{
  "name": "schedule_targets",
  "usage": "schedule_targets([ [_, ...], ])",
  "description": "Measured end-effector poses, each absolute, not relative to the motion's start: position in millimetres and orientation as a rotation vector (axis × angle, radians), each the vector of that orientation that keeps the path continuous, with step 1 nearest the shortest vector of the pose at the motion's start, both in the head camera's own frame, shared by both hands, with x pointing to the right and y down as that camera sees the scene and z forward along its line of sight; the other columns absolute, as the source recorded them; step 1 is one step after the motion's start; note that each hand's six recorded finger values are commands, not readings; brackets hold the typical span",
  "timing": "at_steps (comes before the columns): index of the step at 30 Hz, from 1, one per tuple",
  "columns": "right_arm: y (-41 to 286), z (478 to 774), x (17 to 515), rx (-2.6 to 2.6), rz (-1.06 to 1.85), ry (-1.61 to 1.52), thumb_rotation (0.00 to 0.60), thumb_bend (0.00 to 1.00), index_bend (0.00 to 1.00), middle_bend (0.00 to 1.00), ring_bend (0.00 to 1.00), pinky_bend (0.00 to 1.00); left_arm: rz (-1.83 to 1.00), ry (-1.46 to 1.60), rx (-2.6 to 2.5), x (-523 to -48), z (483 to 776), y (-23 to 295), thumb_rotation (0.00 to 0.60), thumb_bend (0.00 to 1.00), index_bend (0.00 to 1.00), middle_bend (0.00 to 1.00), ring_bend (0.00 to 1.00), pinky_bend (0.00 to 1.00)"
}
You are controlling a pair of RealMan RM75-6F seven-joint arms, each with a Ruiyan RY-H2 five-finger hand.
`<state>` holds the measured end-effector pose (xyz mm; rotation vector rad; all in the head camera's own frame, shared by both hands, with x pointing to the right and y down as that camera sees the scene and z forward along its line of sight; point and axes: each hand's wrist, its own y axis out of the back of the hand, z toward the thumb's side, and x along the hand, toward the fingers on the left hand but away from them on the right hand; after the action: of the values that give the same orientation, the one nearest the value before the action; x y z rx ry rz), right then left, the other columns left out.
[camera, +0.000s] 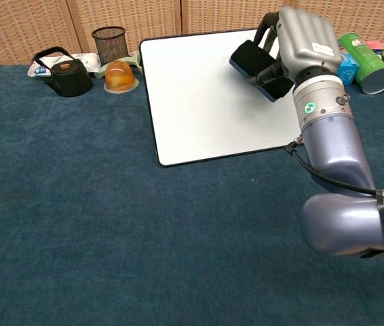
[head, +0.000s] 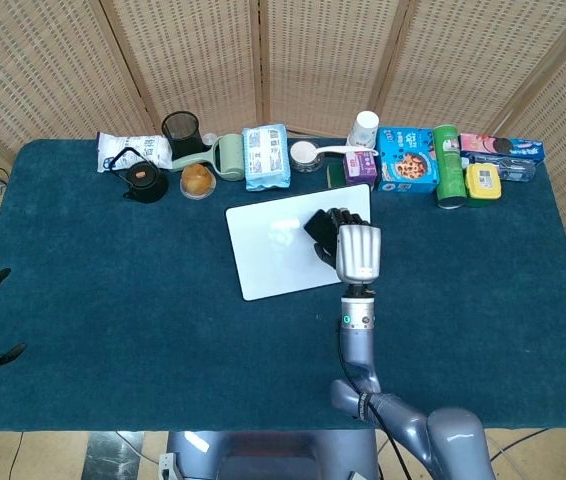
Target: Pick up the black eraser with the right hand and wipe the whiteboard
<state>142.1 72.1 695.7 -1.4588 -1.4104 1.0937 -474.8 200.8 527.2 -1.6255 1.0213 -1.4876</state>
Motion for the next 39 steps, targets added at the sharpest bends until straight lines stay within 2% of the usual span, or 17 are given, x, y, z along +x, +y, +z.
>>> schedule_targets([
  [6,75,702,141,-1.472,1.110,-1.398,0.600,0.48,0.56,0.62,0.57,0.72,-1.487,1.025,-1.627,-476,527,201,0.600,0.11,0.00,0.00,0.00,0.00],
  [8,76,704,140,-1.479,1.114,-1.397,0.600,0.48,0.54,0.60,0.55,0.71,-1.487,1.026,-1.626,-476,526,201,0.600,0.11,0.00,0.00,0.00,0.00],
  [11,77,707,138,-1.498,1.123,-1.397,0.600,0.43,0.46,0.53,0.49,0.68,-1.486,1.027,-1.628,-476,526,201,0.600,0.11,0.00,0.00,0.00,0.00],
  [14,78,712,137,-1.527,1.141,-1.392,0.600,0.33,0.36,0.43,0.42,0.63,-1.487,1.029,-1.629,-477,526,201,0.600,0.11,0.00,0.00,0.00,0.00],
  [16,79,713,136,-1.543,1.147,-1.391,0.600,0.22,0.30,0.38,0.37,0.60,-1.486,1.030,-1.629,-477,526,200,0.600,0.11,0.00,0.00,0.00,0.00],
  [19,79,712,136,-1.547,1.138,-1.387,0.600,0.11,0.27,0.35,0.34,0.57,-1.484,1.033,-1.628,-478,525,200,0.600,0.11,0.00,0.00,0.00,0.00],
  [24,80,707,137,-1.536,1.106,-1.390,0.600,0.03,0.26,0.34,0.33,0.57,-1.481,1.033,-1.629,-477,525,201,0.600,0.11,0.00,0.00,0.00,0.00],
  [39,86,695,143,-1.526,1.040,-1.408,0.600,0.01,0.26,0.32,0.31,0.54,-1.477,1.035,-1.627,-478,524,201,0.600,0.11,0.00,0.00,0.00,0.00],
])
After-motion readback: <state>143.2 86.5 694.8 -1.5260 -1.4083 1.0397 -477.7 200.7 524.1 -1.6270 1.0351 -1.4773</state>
